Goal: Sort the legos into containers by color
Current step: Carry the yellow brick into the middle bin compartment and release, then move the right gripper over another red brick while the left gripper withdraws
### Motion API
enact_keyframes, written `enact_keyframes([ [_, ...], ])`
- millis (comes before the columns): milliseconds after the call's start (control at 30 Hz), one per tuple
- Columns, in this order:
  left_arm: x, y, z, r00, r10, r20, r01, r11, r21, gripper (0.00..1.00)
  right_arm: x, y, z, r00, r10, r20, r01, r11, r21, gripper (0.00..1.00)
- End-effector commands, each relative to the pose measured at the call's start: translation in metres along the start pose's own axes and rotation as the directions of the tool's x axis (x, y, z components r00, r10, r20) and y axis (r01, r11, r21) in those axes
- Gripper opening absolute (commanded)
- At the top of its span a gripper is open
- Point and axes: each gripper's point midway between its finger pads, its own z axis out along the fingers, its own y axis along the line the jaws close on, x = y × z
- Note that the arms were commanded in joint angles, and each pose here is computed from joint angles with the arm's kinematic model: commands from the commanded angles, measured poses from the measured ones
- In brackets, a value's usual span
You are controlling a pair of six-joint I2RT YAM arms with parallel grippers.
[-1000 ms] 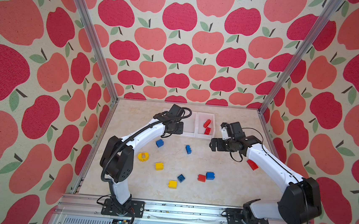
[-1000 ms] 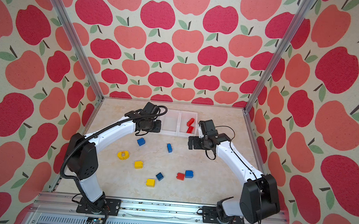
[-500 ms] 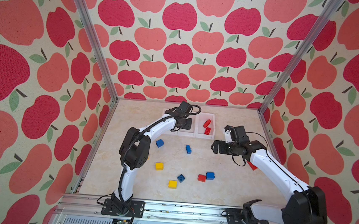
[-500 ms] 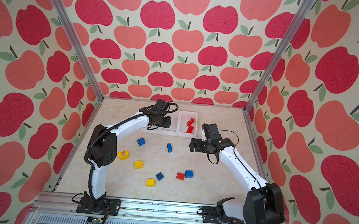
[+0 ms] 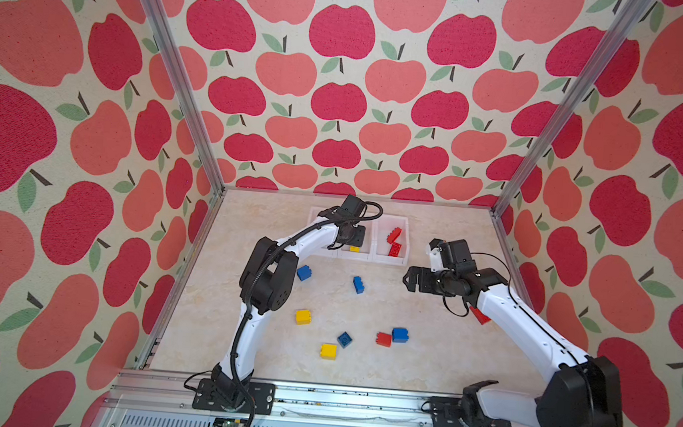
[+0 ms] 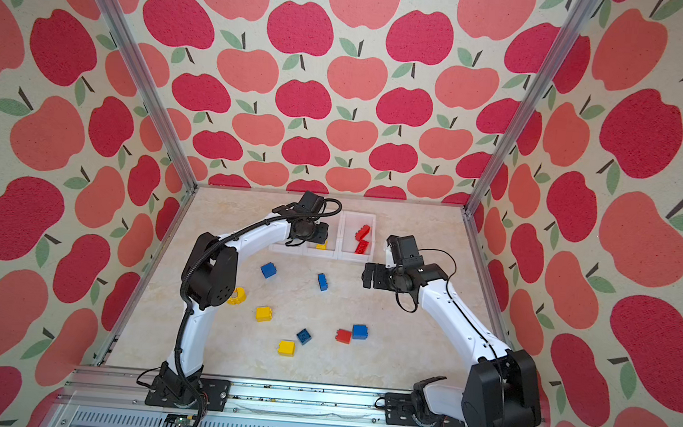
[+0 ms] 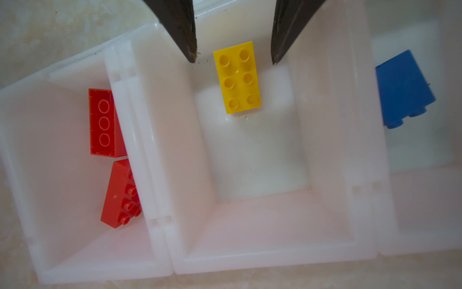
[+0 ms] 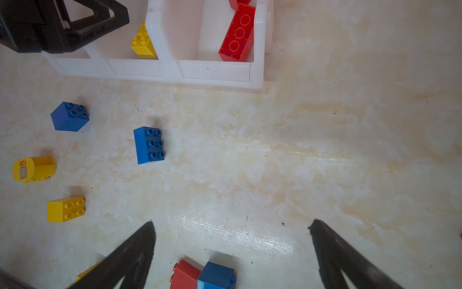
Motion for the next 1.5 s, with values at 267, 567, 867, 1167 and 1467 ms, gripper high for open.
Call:
enact_keyframes([
  [267,-0.023,-0.005,-0.014,0.997,0.011,0.078,-0.012,1.000,0.011,0.57,-0.001,-0.001,-0.005,1.000,0.026,0.010,-0.026,1.000,-0.010,0.99],
  [567,-0.022,-0.011,-0.035,0.995,-0.002,0.100,-0.003,0.999,0.047,0.60,0.004,-0.010,-0.006,0.998,0.061,-0.011,-0.061,0.998,0.020,0.99],
  [867,-0.008,-0.007,-0.070,0.988,-0.074,0.132,0.061,0.993,0.102,0.67,0.016,-0.045,-0.013,0.985,0.165,-0.047,-0.158,0.980,0.123,0.99],
  [1167,0.016,0.012,-0.101,0.981,-0.137,0.139,0.118,0.983,0.138,0.74,0.039,-0.096,-0.026,0.943,0.326,-0.066,-0.302,0.924,0.235,0.99],
  [1467,0.045,0.039,-0.120,0.968,-0.211,0.135,0.190,0.969,0.156,0.81,0.057,-0.149,-0.036,0.840,0.542,-0.025,-0.509,0.804,0.307,0.99],
])
